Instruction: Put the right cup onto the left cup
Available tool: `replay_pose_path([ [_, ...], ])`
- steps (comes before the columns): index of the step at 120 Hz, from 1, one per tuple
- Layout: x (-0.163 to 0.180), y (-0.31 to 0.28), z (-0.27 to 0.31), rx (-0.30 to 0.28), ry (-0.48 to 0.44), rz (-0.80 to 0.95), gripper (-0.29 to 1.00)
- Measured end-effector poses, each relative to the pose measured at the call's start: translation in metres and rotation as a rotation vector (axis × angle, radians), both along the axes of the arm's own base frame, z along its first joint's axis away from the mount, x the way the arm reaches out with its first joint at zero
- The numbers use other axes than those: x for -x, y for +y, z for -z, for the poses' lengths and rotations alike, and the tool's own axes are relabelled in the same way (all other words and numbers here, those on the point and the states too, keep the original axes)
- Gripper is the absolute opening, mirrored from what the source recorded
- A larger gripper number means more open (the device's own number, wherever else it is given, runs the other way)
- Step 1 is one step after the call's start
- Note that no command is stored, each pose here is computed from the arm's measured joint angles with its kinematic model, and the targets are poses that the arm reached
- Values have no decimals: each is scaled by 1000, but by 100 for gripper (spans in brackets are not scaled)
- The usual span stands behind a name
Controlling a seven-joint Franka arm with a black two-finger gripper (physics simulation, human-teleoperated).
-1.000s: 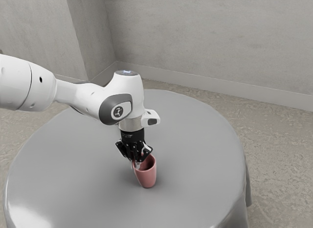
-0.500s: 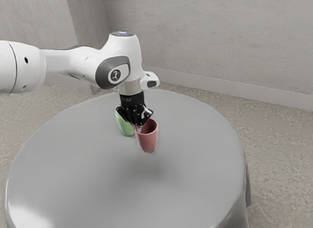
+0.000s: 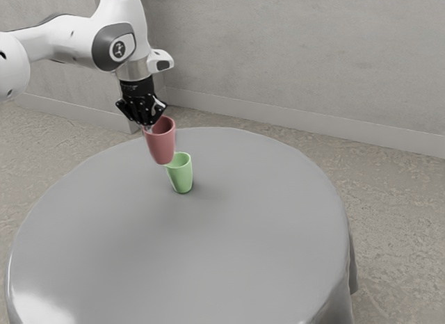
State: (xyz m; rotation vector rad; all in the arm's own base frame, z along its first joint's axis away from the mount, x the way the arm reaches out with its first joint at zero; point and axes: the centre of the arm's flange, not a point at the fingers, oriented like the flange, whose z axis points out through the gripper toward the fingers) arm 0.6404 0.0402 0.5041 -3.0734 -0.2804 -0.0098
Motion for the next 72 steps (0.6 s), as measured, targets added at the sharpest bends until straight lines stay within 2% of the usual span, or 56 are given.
replay_pose_path([
  [27,-42,25,33,20,20,23,-8],
  [72,-90,42,38,22,-10,95,-8],
])
